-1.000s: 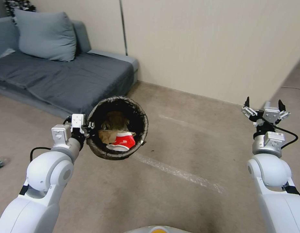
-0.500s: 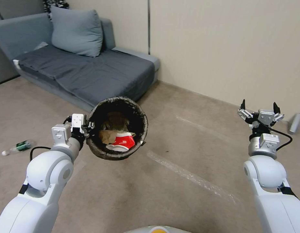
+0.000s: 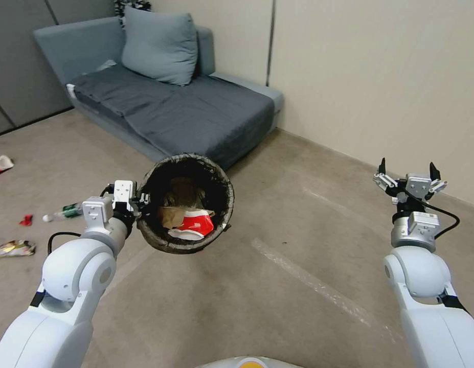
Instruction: Pick up the trash bin, then pick up the garbage from the floor and place it into the trash bin.
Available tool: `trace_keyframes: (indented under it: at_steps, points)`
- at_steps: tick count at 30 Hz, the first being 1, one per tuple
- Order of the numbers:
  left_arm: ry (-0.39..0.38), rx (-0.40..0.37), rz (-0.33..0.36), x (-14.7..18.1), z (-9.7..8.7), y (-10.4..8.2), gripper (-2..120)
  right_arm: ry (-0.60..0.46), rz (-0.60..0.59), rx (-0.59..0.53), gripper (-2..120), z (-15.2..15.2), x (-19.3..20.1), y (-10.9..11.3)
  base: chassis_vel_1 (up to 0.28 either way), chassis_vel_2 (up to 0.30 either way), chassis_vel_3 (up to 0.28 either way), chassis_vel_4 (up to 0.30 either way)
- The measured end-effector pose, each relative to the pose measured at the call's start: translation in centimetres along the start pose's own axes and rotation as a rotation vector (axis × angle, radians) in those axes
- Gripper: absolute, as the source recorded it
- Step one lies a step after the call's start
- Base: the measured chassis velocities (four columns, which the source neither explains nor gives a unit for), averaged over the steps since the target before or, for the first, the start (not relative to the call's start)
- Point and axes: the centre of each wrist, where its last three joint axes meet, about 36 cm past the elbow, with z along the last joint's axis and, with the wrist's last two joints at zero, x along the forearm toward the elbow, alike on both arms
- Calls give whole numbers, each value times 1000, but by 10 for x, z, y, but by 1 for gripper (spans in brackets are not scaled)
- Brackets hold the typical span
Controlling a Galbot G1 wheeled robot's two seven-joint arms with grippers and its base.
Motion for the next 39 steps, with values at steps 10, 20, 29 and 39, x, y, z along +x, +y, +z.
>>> trace_keyframes:
  at_steps: [10,20,29,39]
  points:
    - [1,4,1,-1,0,0,1,3,0,1,100,1,0,0,64,63,62,58]
    - [0,8,4,-1,0,1,1,0,-2,5,100,1,-2,-1,64,66,73,63]
    - [-5,23,6,-5,-1,0,1,-7,-6,0,100,-1,-7,1,64,60,64,66]
    - [-3,18,-3,-4,-1,3,1,-16,-14,4,100,-4,-12,2,70,62,63,64]
